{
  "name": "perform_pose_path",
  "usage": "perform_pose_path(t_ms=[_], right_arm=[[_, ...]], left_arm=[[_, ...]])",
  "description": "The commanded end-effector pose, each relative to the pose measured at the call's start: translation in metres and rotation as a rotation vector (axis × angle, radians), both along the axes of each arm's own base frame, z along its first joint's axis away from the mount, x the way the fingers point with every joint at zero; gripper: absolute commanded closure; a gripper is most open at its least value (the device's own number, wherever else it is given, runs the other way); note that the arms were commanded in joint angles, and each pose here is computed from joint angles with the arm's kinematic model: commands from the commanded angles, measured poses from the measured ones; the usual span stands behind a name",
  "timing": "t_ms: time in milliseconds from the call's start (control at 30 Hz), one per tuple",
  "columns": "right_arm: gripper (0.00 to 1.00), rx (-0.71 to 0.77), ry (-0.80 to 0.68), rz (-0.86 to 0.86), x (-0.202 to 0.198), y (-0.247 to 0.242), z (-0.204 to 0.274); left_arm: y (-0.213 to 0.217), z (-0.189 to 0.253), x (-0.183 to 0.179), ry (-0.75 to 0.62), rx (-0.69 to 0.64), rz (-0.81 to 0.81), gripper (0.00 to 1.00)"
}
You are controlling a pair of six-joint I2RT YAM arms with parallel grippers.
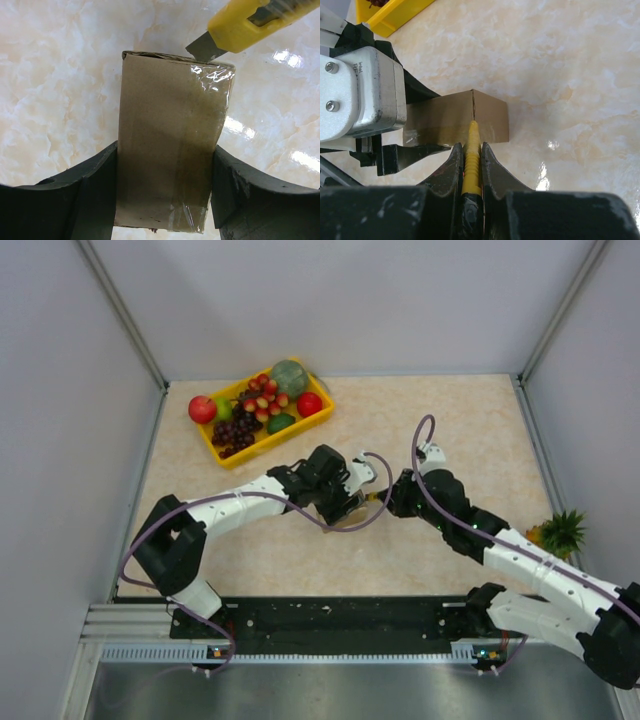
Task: Unpack the express box
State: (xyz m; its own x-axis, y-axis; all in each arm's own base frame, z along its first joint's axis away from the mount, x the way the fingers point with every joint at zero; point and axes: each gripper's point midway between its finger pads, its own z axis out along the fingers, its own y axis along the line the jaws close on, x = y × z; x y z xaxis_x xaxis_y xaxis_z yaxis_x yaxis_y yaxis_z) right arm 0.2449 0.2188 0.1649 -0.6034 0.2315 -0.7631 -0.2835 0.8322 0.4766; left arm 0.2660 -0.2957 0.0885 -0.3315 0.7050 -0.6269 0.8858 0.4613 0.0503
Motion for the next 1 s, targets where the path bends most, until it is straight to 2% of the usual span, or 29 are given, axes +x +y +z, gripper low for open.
perform_pose_path(t_ms=[0, 400, 967], right_arm=[[1.0, -0.069, 0.223, 0.126, -0.052, -0.005, -0.047], [1.0, -0.032, 0.245, 0.141, -0.062, -0.005, -0.038], [1.0, -0.024, 0.215, 0.091, -0.064, -0.018, -0.021]], left_arm=[[0.036, -0.043, 0.008, 0.044, 0.178, 0.12, 0.8], [0.042, -0.045, 0.016, 0.025, 0.217, 0.16, 0.81], [0.036, -0.041, 0.013, 0.062, 0.185, 0.173, 0.78]])
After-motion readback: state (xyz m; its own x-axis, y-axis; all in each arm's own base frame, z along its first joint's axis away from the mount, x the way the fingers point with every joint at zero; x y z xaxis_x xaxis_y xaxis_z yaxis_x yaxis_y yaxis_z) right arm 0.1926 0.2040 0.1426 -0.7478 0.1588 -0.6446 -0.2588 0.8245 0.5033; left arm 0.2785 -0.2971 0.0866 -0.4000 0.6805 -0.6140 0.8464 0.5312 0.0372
